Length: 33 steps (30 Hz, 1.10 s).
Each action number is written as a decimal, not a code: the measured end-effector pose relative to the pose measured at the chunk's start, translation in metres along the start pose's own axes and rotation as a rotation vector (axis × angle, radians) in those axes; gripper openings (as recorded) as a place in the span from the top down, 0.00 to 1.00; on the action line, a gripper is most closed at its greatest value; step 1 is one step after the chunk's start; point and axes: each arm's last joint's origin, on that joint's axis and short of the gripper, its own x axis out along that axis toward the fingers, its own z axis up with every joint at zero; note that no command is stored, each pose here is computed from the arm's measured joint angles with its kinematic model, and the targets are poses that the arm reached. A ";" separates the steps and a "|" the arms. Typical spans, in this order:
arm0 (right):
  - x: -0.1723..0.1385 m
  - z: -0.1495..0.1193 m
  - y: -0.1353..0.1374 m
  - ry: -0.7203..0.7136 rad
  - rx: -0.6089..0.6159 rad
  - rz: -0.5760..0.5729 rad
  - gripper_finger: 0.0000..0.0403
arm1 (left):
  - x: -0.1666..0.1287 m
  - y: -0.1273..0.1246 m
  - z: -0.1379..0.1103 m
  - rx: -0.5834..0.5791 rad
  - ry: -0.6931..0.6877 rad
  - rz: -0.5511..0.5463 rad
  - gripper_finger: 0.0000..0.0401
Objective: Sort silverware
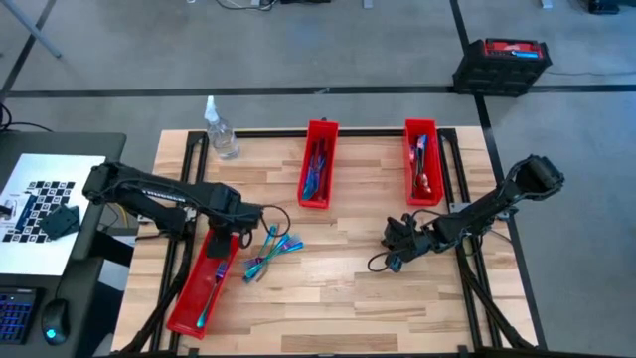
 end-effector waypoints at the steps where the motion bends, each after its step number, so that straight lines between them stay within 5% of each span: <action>1: 0.000 0.000 0.000 0.000 0.000 0.000 1.00 | 0.005 0.000 0.000 -0.001 0.018 0.003 0.63; 9: 0.000 -0.001 0.001 0.000 -0.008 0.003 1.00 | 0.015 0.011 0.007 -0.005 0.023 0.002 0.97; 33: -0.001 -0.003 0.003 0.002 0.002 0.010 1.00 | 0.012 0.138 -0.002 0.084 -0.149 0.274 1.00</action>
